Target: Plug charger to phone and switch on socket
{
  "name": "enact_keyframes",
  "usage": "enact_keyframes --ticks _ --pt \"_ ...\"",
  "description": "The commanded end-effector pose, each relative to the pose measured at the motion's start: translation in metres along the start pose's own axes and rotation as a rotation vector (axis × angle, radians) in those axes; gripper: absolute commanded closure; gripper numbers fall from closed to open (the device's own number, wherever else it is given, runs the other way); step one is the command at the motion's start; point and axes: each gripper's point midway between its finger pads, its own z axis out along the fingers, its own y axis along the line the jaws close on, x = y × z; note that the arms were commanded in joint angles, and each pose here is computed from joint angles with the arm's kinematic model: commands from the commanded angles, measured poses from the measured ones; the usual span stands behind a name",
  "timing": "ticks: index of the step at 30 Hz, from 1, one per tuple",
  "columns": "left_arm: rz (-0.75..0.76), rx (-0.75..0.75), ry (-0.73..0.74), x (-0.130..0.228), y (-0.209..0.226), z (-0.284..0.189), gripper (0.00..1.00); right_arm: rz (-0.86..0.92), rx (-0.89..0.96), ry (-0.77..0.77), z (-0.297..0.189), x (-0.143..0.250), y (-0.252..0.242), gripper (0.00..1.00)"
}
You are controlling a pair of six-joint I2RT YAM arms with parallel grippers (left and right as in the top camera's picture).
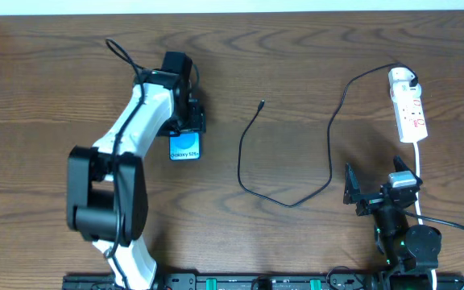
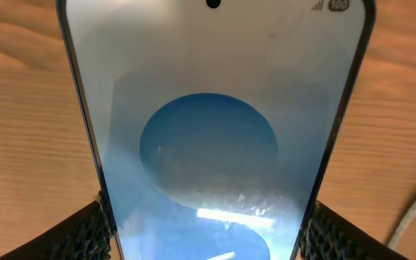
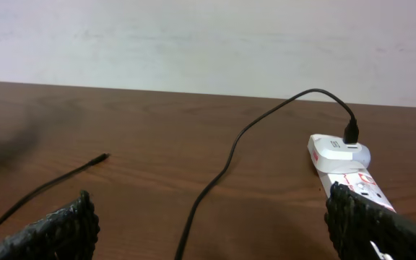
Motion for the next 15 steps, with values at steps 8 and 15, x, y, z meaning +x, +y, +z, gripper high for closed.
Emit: enact_keyframes --ticks 8,15 --pt "-0.012 0.101 -0.130 -0.010 -0.014 -0.055 0.27 -0.008 0.006 -0.002 0.000 0.000 -0.001 0.01" --pt "-0.040 0.120 -0.110 -0.006 -0.017 -0.056 0.27 -0.008 0.005 -0.002 0.000 0.000 -0.001 0.01"
